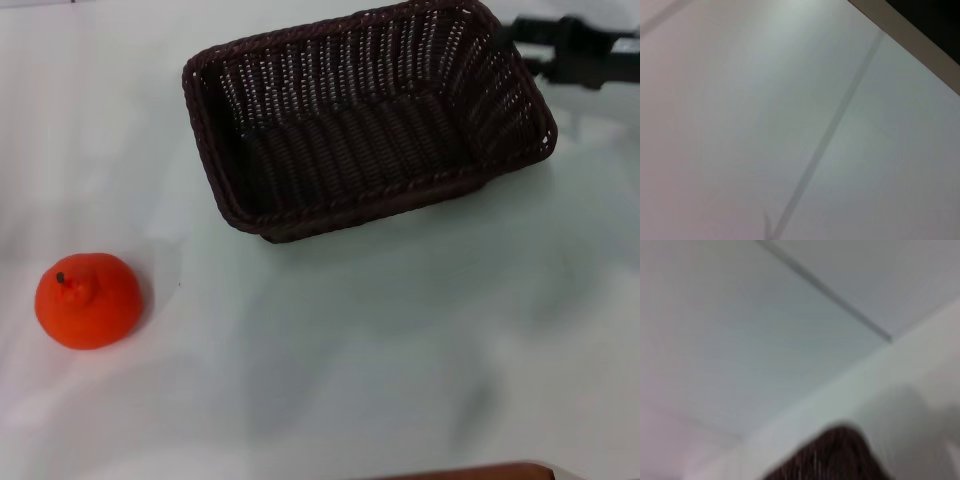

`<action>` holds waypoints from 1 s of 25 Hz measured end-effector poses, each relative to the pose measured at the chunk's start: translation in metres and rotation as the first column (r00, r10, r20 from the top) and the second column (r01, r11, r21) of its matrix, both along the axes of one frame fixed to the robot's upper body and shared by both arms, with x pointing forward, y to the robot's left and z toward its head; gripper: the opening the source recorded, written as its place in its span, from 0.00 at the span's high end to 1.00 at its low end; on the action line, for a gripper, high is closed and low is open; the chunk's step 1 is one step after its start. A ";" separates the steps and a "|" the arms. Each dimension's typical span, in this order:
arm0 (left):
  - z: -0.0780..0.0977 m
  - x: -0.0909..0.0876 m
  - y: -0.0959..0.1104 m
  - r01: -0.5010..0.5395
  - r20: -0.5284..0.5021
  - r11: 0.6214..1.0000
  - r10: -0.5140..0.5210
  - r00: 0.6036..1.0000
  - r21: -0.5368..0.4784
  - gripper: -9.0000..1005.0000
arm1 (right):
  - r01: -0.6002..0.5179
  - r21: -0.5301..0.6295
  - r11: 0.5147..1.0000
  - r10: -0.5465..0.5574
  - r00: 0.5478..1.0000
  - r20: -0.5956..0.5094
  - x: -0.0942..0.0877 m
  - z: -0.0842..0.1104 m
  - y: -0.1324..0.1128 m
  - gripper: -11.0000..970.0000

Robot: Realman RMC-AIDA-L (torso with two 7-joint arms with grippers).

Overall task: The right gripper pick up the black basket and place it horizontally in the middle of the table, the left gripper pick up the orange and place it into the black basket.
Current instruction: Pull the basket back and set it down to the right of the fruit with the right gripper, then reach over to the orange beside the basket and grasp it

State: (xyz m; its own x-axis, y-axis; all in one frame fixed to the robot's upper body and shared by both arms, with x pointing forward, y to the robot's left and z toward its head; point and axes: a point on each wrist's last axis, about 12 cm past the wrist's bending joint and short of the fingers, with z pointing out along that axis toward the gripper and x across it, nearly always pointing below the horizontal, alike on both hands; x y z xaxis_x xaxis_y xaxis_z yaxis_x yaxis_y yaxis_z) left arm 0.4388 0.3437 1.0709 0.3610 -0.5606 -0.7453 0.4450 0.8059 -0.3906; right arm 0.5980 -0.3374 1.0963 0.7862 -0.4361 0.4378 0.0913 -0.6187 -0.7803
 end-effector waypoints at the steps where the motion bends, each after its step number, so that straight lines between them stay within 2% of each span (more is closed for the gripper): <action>1: 0.001 0.000 0.000 0.018 -0.002 1.000 -0.018 1.000 0.015 0.14 | 0.023 0.017 1.000 -0.024 1.000 0.020 -0.001 0.003 -0.007 0.23; 3: 0.003 -0.003 0.003 0.104 -0.029 0.991 -0.102 0.994 0.085 0.14 | 0.061 0.058 0.996 -0.064 0.996 0.065 -0.003 0.011 -0.019 0.15; 6: 0.001 -0.011 0.007 0.225 -0.104 0.958 -0.209 0.972 0.180 0.14 | 0.112 0.141 0.984 -0.137 0.974 0.179 -0.006 0.025 -0.036 0.15; 9: -0.009 -0.025 0.012 0.334 -0.228 0.911 -0.281 0.932 0.243 0.14 | 0.152 0.212 0.965 -0.210 0.935 0.287 -0.007 0.035 -0.045 0.15; 13: -0.028 -0.042 0.013 0.395 -0.370 0.879 -0.285 0.885 0.267 0.14 | 0.194 0.264 0.945 -0.286 0.881 0.377 -0.005 0.039 -0.043 0.15; 17: -0.046 -0.053 0.008 0.432 -0.481 0.854 -0.259 0.837 0.292 0.14 | 0.238 0.292 0.926 -0.347 0.842 0.414 0.000 0.037 -0.034 0.15; 25: -0.062 -0.061 0.005 0.483 -0.584 0.825 -0.246 0.774 0.293 0.14 | 0.227 0.279 0.933 -0.334 0.833 0.441 0.016 0.043 -0.019 0.16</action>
